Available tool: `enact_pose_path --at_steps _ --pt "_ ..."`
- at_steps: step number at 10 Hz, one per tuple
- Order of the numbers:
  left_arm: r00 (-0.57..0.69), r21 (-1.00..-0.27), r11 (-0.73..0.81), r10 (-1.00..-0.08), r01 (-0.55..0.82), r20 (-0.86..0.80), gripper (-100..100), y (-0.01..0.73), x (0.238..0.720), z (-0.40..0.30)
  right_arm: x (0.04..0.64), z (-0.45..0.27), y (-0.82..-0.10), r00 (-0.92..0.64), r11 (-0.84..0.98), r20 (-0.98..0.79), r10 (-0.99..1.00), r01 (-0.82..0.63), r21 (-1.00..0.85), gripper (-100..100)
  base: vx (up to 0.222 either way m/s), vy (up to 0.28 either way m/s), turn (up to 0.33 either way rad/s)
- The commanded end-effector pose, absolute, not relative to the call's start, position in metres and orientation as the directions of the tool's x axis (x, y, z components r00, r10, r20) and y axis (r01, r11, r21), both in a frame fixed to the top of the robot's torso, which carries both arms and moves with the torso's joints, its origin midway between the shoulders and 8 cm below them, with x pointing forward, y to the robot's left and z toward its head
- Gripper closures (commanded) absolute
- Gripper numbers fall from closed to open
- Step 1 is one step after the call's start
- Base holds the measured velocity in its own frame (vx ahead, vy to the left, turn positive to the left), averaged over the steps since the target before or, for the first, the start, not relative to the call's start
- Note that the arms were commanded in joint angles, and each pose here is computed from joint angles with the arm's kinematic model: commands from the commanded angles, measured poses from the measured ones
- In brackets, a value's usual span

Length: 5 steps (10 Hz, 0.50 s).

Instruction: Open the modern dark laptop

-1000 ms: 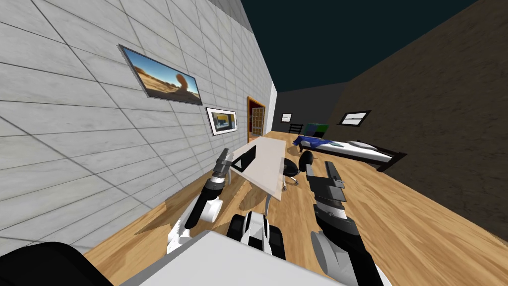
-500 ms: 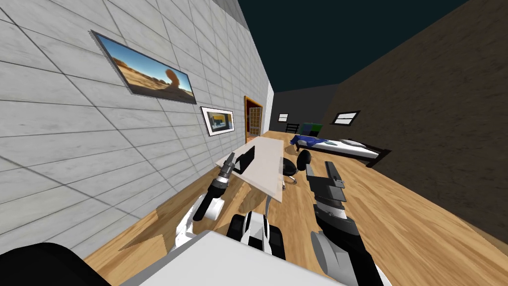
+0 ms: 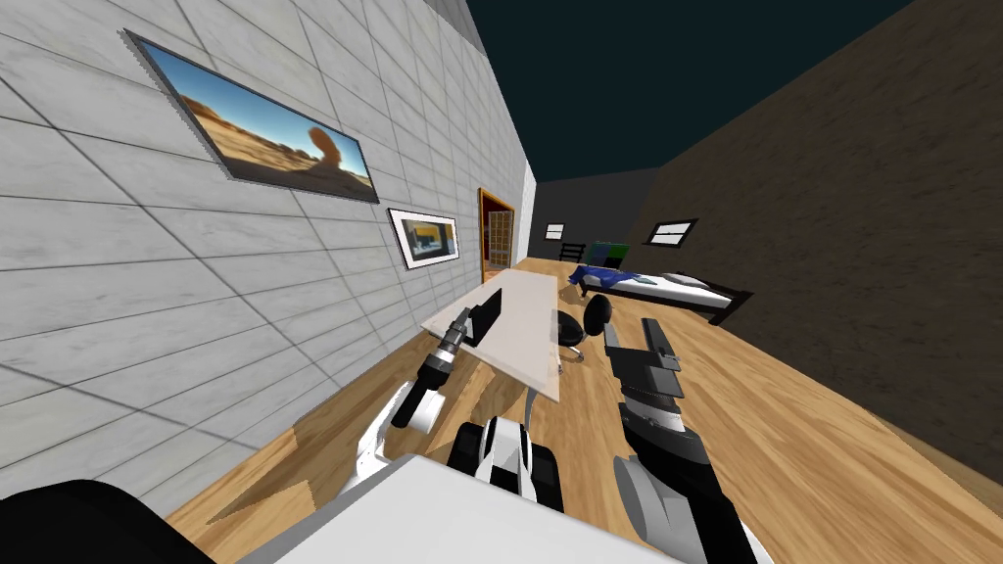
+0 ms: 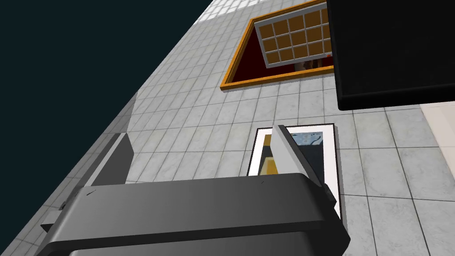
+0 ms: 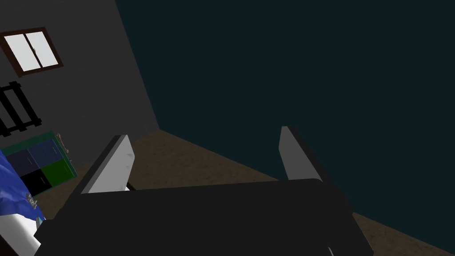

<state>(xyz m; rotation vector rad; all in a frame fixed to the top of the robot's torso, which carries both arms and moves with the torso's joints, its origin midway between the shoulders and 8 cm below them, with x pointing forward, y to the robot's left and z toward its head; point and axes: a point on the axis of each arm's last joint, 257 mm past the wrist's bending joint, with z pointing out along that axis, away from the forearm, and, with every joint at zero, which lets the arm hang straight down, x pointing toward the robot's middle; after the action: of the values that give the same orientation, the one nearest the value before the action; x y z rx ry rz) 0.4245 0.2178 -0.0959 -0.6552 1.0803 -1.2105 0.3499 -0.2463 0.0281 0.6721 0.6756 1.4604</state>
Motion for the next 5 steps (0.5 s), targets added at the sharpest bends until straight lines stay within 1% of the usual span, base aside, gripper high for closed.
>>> enact_pose_path --at_steps 1,4,5 --pt "-0.039 -0.886 0.326 -0.933 0.33 -0.358 -100 0.22 0.437 -0.131 0.35 0.028 -0.246 0.002 0.004 -0.003 1.0 -0.65 0.76 0 0.039 0.05 -0.089" --pt "-0.06 -0.887 0.37 -0.914 0.276 -0.401 -100 0.223 0.443 -0.156 0.35 0.028 -0.246 0.002 0.004 -0.003 1.0 -0.65 0.76 0 0.025 0.042 -0.06" --pt "-0.074 -0.885 0.401 -0.901 0.239 -0.428 -100 0.226 0.447 -0.174 0.35 0.028 -0.246 0.002 0.004 -0.003 1.0 -0.65 0.76 0 0.028 0.048 -0.104"
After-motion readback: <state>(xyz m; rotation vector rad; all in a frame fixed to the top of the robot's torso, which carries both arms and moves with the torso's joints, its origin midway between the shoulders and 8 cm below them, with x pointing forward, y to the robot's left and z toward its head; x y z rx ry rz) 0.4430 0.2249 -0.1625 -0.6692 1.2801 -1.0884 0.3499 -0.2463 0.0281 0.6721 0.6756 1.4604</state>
